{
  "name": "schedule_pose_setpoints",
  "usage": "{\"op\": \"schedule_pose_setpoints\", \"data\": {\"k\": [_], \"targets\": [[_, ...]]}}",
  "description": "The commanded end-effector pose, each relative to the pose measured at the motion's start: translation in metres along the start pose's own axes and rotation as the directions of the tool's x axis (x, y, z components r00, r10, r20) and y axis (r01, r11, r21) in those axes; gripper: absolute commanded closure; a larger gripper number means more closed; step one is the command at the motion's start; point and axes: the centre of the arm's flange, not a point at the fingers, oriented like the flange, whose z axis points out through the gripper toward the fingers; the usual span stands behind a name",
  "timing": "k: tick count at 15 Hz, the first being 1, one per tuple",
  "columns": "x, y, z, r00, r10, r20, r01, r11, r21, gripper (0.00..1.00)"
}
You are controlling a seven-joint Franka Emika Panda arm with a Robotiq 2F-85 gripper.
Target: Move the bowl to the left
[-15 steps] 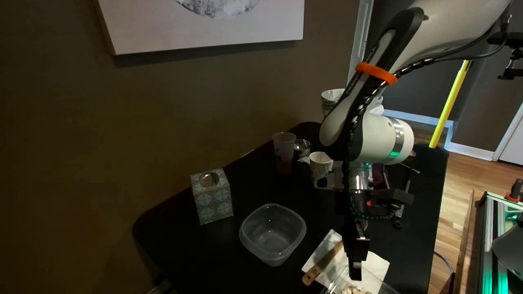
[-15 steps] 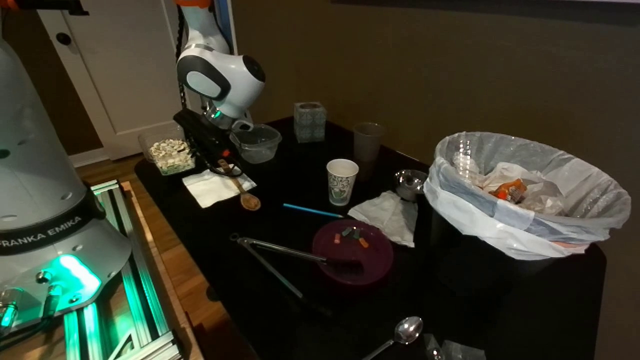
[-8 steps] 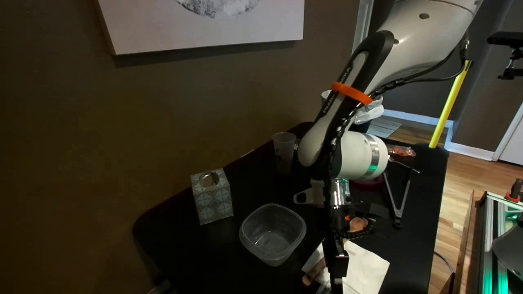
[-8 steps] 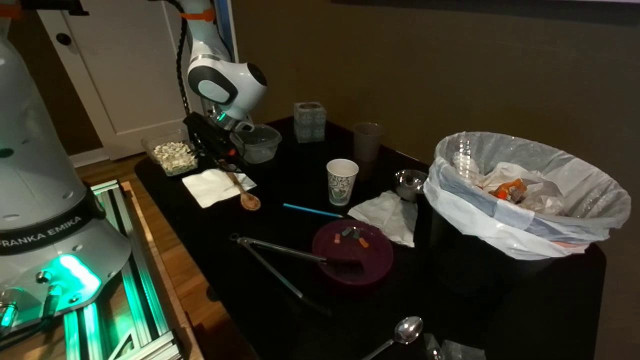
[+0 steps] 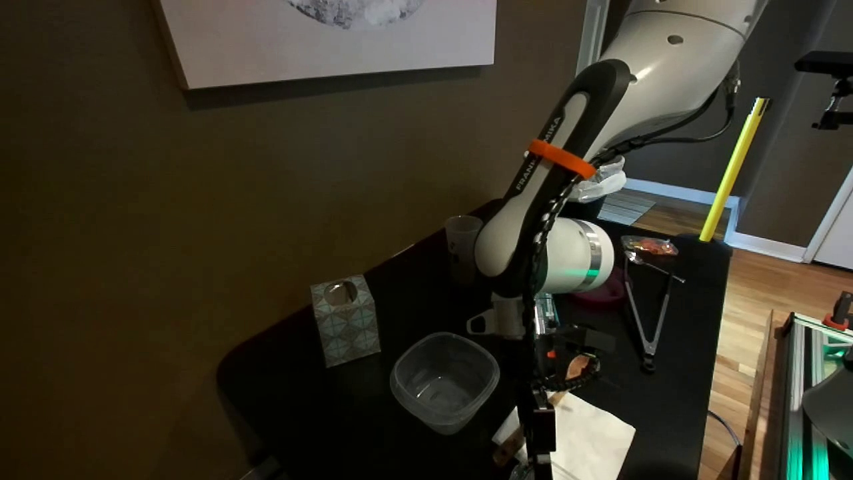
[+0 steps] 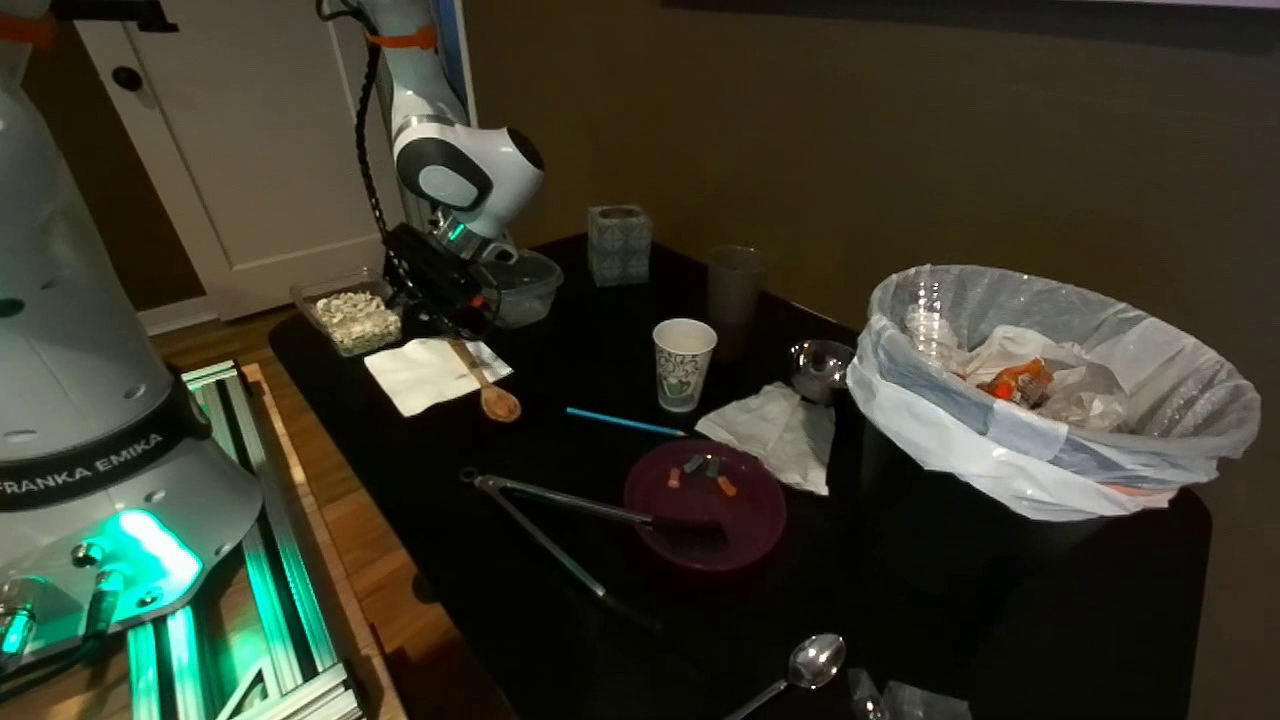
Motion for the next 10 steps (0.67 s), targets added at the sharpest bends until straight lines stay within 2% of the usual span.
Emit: {"op": "schedule_pose_setpoints", "data": {"k": [1,4,6,10], "targets": [[-0.029,-0.015,-0.023,1.000,0.004,0.016,-0.004,1.000,0.001,0.24],[-0.057,-0.028,-0.042,1.000,-0.007,-0.014,0.007,0.999,-0.034,0.02],[-0.077,-0.039,-0.055,0.999,-0.006,-0.048,0.003,0.997,-0.071,0.00],[-0.114,-0.057,-0.075,0.991,-0.019,-0.133,-0.019,0.961,-0.277,0.00]]}}
